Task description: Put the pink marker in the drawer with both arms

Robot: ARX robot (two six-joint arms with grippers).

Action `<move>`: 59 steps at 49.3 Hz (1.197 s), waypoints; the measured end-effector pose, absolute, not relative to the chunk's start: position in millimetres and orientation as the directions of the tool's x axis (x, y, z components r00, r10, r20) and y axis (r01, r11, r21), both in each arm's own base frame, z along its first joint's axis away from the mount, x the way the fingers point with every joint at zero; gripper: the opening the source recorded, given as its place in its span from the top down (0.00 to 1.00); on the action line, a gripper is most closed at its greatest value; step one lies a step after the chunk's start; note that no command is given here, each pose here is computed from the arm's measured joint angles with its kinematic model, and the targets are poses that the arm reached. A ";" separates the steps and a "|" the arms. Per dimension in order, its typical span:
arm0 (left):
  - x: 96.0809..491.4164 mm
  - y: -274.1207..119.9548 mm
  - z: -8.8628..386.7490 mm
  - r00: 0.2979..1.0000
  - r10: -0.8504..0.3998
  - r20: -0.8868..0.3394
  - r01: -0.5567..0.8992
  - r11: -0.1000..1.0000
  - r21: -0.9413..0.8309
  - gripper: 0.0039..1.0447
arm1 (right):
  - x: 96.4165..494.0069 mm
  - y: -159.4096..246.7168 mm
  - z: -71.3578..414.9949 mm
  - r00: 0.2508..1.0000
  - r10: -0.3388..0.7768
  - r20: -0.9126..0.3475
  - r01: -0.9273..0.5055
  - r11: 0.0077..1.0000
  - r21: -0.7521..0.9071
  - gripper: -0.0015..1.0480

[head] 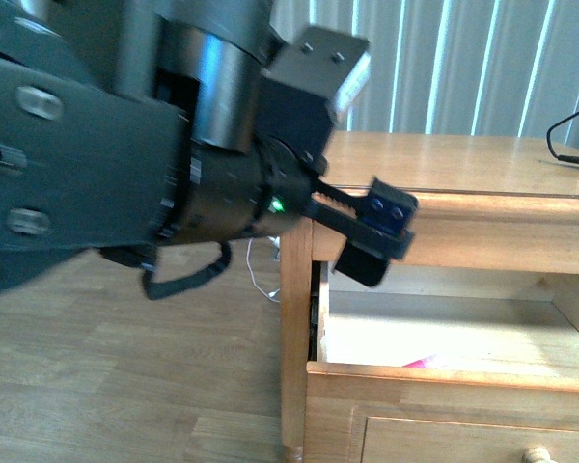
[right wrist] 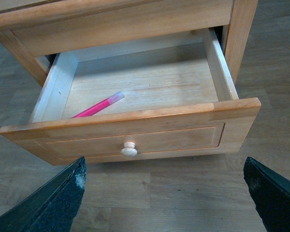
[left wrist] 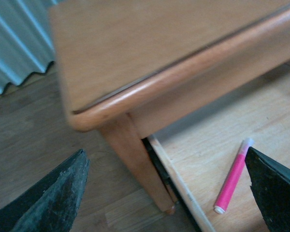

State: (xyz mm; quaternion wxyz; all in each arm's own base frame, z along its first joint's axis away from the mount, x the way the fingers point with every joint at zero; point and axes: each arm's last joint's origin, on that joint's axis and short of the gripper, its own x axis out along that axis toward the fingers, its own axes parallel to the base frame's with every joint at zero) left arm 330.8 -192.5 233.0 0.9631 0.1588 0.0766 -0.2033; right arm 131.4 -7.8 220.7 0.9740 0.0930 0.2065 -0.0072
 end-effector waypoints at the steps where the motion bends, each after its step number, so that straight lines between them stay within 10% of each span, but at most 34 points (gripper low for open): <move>1: 328.1 -189.7 235.4 0.911 -0.359 -0.204 0.405 0.873 0.271 0.06 | 131.4 -7.8 220.7 0.915 0.024 -0.404 0.053 0.983 0.178 0.09; 35: 138.6 -62.5 252.7 0.998 -0.020 -0.064 0.020 1.000 -0.010 0.06 | 131.4 -7.8 220.7 0.915 0.024 -0.404 0.052 0.983 0.178 0.09; 59: 119.3 -17.8 197.9 1.000 -0.005 0.000 0.005 1.000 -0.007 0.96 | 131.4 -7.8 220.7 0.915 0.024 -0.404 0.052 0.983 0.178 0.09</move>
